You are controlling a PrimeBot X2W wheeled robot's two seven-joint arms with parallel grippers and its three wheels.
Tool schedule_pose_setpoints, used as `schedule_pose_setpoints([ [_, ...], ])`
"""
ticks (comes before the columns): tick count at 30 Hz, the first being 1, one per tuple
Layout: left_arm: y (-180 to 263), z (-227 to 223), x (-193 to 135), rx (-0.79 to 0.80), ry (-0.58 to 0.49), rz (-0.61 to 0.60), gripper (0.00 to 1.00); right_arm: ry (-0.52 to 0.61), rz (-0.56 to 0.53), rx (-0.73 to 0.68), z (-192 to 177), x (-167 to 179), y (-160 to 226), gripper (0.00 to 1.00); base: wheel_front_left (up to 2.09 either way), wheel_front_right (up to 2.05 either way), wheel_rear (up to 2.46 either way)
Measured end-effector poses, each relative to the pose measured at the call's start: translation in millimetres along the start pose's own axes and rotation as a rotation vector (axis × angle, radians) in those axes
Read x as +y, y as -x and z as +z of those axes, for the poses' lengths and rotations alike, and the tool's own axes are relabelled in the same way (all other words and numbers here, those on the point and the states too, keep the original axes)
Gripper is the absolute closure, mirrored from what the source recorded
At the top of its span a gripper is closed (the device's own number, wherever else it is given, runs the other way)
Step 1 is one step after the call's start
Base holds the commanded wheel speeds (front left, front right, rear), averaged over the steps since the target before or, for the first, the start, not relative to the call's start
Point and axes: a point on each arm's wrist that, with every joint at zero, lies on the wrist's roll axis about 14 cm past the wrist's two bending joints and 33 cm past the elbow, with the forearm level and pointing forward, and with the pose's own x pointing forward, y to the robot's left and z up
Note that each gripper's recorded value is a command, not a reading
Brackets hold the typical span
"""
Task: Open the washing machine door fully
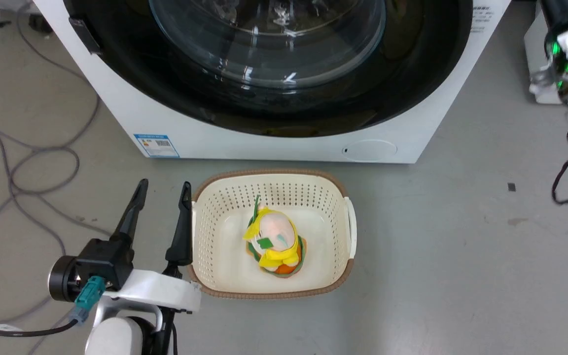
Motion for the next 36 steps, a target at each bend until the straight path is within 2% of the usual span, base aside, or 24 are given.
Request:
schedule_pose_setpoints([
  [6,-7,-8,3,0.006,0.013,0.003,0.00,0.066,-0.022,0.125,-9,1,-25,1.00,0.00,0.00,0.00],
  [16,-19,-19,14,0.012,0.021,0.027,0.00,0.109,-0.062,0.341,-35,-4,-48,1.00,0.00,0.00,0.00],
  [30,-28,-33,23,0.018,0.035,0.043,0.00,0.129,-0.119,0.505,-51,-11,-71,1.00,0.00,0.00,0.00],
  [36,-28,-42,24,0.035,0.040,0.045,0.00,0.104,-0.135,0.564,-51,-11,-76,1.00,0.00,0.00,0.00],
])
